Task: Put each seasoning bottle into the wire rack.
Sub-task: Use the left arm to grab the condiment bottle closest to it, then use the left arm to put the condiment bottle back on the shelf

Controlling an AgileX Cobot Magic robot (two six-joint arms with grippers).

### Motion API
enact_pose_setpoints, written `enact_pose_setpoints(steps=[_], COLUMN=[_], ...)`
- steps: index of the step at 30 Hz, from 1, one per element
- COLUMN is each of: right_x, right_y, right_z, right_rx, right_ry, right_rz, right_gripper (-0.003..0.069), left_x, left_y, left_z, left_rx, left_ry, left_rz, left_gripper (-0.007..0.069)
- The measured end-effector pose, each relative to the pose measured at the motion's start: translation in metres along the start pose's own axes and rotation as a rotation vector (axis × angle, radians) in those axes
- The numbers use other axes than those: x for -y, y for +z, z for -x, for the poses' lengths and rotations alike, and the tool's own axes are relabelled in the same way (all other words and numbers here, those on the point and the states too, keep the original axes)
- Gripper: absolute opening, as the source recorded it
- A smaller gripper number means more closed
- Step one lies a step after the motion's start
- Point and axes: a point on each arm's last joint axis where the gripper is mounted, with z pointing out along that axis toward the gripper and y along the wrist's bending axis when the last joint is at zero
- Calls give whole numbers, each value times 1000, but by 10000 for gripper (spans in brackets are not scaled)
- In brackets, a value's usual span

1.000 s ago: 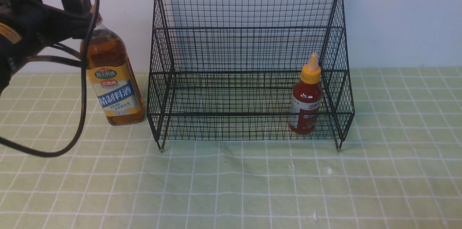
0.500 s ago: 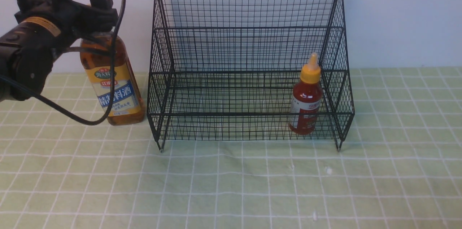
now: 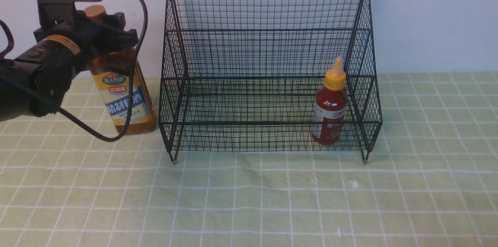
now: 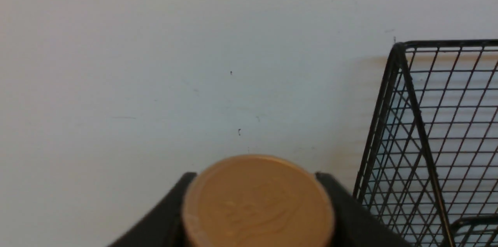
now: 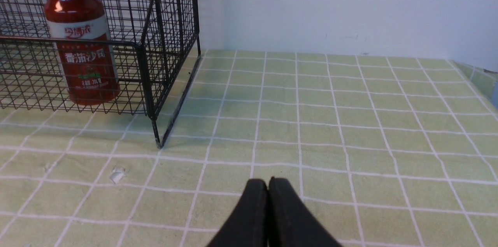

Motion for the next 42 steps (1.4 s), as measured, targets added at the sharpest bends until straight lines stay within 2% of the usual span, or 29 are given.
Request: enact_pose_setpoints(steps=[7, 15, 19, 23, 26, 34, 42], right_x=[0, 0, 0, 0, 0, 0, 0], right_y=[0, 0, 0, 0, 0, 0, 0], right_z=[0, 0, 0, 0, 0, 0, 0], right_rx=[0, 0, 0, 0, 0, 0, 0], right_ry=[0, 0, 0, 0, 0, 0, 0], right_rz=[0, 0, 0, 0, 0, 0, 0], right_gripper=[-15, -15, -15, -15, -15, -15, -15], left_x=[7, 11, 14, 18, 32, 77, 98], left_y=[-19, -66, -91, -97, -100, -75, -35], left_z=[16, 96, 151, 176, 195, 198, 162], left_rx=[-40, 149, 304, 345, 344, 335, 247], left_ry=[99, 74, -8, -52, -80, -118, -133], left_rz=[-33, -12, -11, -19, -58, -181, -198], left_gripper=[301, 301, 301, 301, 301, 301, 301])
